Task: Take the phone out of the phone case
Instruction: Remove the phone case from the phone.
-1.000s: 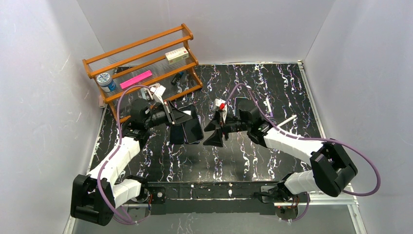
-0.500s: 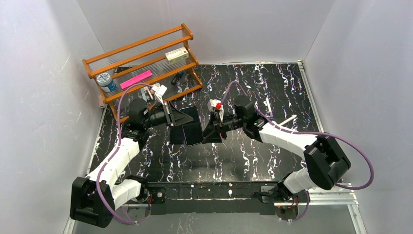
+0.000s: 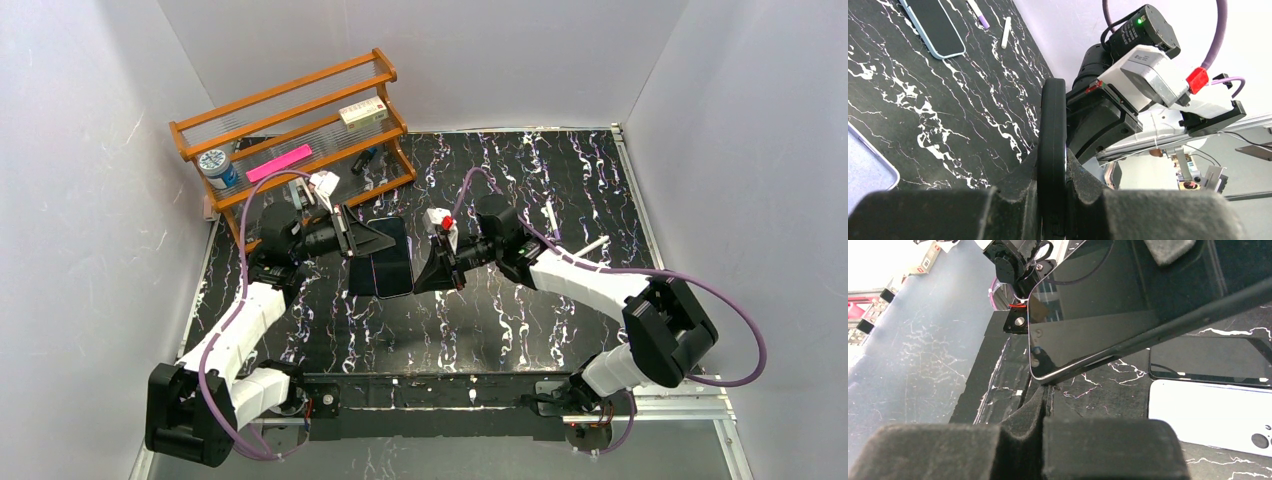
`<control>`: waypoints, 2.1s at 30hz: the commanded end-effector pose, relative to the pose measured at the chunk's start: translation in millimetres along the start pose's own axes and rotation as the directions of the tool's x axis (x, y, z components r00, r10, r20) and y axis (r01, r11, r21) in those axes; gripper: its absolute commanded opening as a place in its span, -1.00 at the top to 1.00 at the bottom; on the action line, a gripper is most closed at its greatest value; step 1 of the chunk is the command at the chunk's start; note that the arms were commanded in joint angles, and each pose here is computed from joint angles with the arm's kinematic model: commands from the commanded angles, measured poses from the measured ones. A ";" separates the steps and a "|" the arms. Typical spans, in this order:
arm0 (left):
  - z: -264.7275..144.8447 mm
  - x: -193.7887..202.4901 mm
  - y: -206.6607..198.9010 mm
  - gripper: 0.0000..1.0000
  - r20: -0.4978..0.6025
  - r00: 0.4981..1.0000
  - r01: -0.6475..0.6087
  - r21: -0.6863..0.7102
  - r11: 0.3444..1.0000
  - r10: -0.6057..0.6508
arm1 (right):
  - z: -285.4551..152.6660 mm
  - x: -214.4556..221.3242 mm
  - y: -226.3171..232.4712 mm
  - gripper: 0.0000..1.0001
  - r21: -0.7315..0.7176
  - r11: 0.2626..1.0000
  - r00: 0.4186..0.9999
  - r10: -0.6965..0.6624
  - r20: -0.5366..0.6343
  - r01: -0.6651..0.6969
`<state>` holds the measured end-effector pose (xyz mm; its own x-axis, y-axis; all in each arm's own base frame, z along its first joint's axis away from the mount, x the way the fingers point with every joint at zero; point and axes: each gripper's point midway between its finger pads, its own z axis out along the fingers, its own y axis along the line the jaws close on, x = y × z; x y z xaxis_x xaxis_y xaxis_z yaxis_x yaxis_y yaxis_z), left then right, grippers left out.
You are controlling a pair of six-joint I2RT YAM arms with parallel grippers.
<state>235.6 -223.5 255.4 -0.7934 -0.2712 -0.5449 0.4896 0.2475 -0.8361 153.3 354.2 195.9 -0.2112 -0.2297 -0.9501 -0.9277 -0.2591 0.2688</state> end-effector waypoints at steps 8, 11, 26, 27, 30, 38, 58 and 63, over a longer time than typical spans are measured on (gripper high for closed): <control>-5.7 -11.1 -38.4 1.00 0.031 0.993 -0.113 0.088 0.990 0.111 | 2.1 -19.4 -7.7 0.17 0.076 0.991 0.993 -0.109 0.033 0.107; -5.9 -11.2 -36.4 1.00 0.037 0.991 -0.135 0.081 0.988 0.132 | -2.8 -21.4 -5.2 -0.21 0.112 0.988 0.993 -0.114 0.041 0.109; -9.0 -9.2 -41.2 1.00 0.044 0.976 -0.215 0.100 0.972 0.211 | 0.8 -31.0 18.8 -0.18 -0.024 0.995 0.991 -0.095 0.090 0.097; -8.9 -9.2 -41.8 1.00 0.044 0.976 -0.217 0.102 0.971 0.213 | 1.0 -33.0 19.4 -0.18 -0.028 0.995 0.991 -0.096 0.093 0.099; -9.0 -9.6 -44.3 1.00 0.048 0.975 -0.222 0.111 0.969 0.218 | 2.7 -36.5 20.0 -0.15 -0.040 0.994 0.991 -0.095 0.096 0.100; -7.7 -7.3 -52.1 1.00 0.042 0.972 -0.234 0.139 0.962 0.230 | 6.7 -42.1 15.4 0.04 -0.051 0.993 0.990 -0.096 0.102 0.102; 9.6 4.6 -50.0 1.00 0.001 1.000 0.002 0.135 0.991 -0.002 | 7.8 -49.7 5.2 0.97 -0.024 0.969 0.965 -0.243 0.103 0.246; 14.6 6.9 -52.6 1.00 -0.009 0.998 0.059 0.142 0.988 -0.059 | 8.4 -54.2 -2.2 0.97 0.003 0.951 0.948 -0.307 0.081 0.308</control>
<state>220.6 -240.5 277.9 -0.7611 -0.2618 -0.5934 0.5673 0.1746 -0.8048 139.6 356.7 214.4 -0.1799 -0.1825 -0.9666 -0.9055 -0.3533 0.2352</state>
